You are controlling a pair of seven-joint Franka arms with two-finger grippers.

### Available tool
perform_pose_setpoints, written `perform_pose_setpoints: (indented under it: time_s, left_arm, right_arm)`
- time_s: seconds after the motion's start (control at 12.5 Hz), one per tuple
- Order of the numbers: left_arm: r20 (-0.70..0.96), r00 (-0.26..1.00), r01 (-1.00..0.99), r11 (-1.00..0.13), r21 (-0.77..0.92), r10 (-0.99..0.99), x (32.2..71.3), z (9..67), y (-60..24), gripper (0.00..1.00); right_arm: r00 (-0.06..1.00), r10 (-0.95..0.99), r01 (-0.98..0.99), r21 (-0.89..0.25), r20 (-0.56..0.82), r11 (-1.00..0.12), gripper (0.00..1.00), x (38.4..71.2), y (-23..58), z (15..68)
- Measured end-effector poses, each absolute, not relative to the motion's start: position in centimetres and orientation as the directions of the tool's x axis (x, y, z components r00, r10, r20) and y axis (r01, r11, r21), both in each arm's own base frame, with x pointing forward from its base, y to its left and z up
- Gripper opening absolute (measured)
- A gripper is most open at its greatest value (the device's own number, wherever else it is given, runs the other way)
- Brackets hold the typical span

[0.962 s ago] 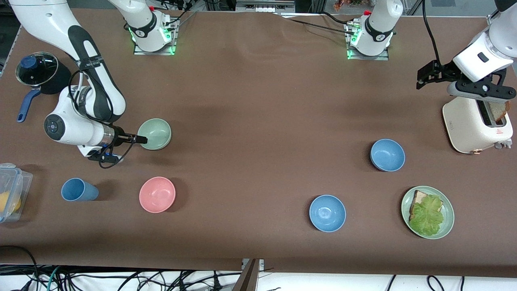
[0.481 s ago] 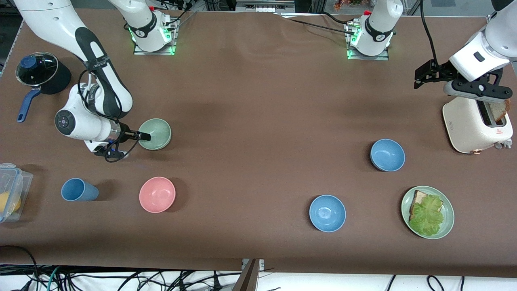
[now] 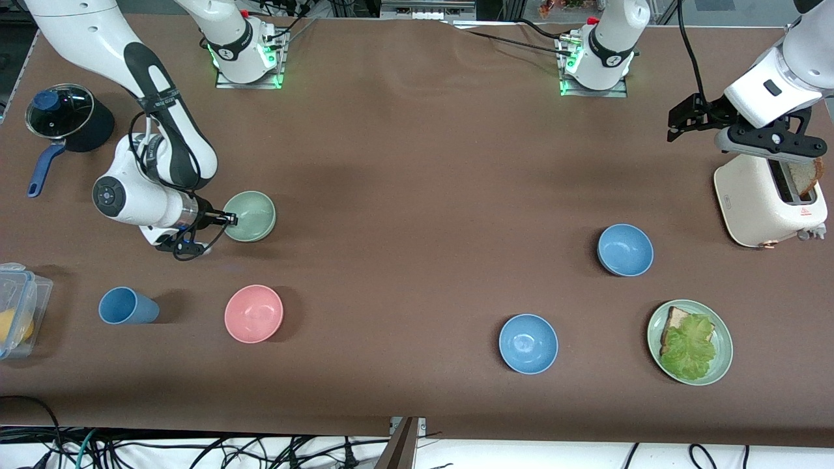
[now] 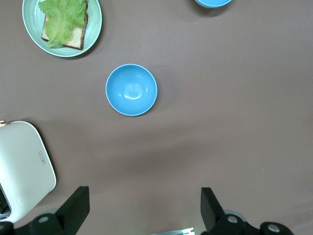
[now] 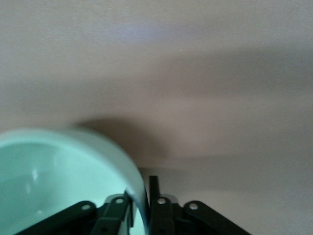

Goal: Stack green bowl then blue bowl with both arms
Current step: 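Close the right gripper on the green bowl's rim, then lift the green bowl and carry it toward the table center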

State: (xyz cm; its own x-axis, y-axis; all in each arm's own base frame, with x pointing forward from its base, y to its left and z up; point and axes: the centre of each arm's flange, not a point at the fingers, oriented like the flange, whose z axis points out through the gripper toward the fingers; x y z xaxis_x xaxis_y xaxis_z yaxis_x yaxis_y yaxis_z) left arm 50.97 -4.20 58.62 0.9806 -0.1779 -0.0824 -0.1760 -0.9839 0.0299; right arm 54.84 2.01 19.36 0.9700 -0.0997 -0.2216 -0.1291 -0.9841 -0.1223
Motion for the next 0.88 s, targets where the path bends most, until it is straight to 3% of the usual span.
perform_pose_setpoints:
  time_s: [0.4,0.64,0.88]
  left_arm:
    - [-0.059,0.985,-0.158,-0.987,0.030,-0.160,51.2,59.7,-3.2,1.00]
    - [-0.041,0.987,-0.152,-0.988,0.028,-0.153,52.0,60.5,-2.9,1.00]
    - [-0.061,0.987,-0.146,-0.989,0.027,-0.147,53.7,60.6,-2.7,1.00]
  right_arm:
    - [0.979,-0.125,-0.149,-0.147,-0.161,-0.978,0.06,57.4,5.9,22.9]
    - [0.966,-0.201,-0.229,-0.175,-0.164,-0.958,0.06,59.3,14.9,27.5]
    - [0.941,-0.289,-0.319,-0.175,-0.178,-0.931,0.06,58.4,27.0,29.0]
